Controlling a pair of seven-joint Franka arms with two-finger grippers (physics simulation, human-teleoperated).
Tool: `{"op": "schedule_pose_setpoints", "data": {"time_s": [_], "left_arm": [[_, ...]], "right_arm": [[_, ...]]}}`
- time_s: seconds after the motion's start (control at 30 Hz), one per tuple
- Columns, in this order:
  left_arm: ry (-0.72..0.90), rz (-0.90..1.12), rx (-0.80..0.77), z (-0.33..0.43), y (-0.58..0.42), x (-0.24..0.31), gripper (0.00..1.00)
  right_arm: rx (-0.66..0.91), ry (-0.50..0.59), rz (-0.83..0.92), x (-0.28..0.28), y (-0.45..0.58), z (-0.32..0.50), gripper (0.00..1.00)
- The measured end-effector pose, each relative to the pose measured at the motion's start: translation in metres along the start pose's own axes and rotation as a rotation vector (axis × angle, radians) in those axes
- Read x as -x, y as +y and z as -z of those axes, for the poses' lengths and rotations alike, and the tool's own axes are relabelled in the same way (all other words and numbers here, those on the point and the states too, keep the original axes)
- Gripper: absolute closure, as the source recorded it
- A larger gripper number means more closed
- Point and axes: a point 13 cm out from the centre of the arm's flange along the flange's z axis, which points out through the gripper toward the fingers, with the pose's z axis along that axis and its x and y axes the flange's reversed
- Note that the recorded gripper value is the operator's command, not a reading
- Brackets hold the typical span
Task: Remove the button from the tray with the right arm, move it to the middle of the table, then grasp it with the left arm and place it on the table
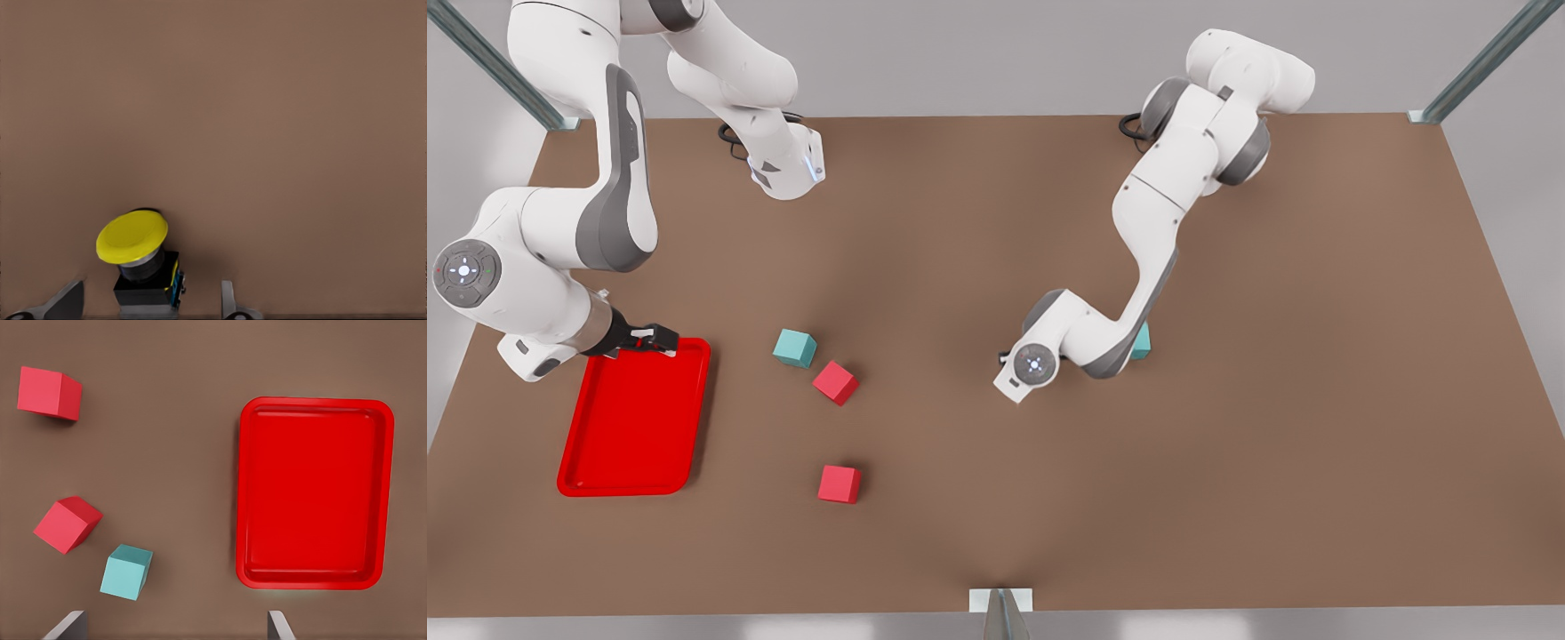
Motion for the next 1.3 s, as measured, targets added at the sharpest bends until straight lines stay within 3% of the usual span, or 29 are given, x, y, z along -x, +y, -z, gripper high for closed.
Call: {"op": "schedule_pose_setpoints", "data": {"time_s": [0.5, 0.53, 0.57, 0.63, 0.77, 0.97, 1.2, 1.3], "left_arm": [[-0.029, -0.020, -0.021, -0.006, -0.006, 0.006, 0.01], [-0.030, -0.020, -0.022, -0.006, -0.007, 0.006, 0.07], [-0.031, -0.021, -0.022, -0.006, -0.007, 0.006, 0.23], [-0.033, -0.019, -0.024, -0.006, -0.006, 0.007, 0.36], [-0.036, -0.020, -0.026, -0.004, -0.007, 0.008, 0.51], [-0.041, -0.014, -0.025, 0.002, -0.006, 0.007, 0.53], [-0.094, 0.014, -0.046, 0.078, 0.004, 0.000, 0.53], [-0.140, 0.093, -0.042, 0.108, 0.038, 0.025, 0.54]], "right_arm": [[0.000, 0.003, 0.007, -0.001, 0.000, 0.000, 0.00], [0.000, 0.003, 0.007, -0.001, 0.000, -0.001, 0.00], [0.000, 0.004, 0.007, -0.001, 0.000, -0.001, 0.00], [0.000, 0.004, 0.008, -0.001, 0.000, -0.001, 0.00], [0.000, 0.004, 0.009, -0.001, 0.000, -0.001, 0.00], [0.000, 0.004, 0.009, -0.001, 0.000, -0.001, 0.00], [0.000, 0.005, 0.010, -0.001, 0.000, -0.001, 0.00], [0.000, 0.006, 0.011, -0.001, 0.000, -0.001, 0.00]]}}
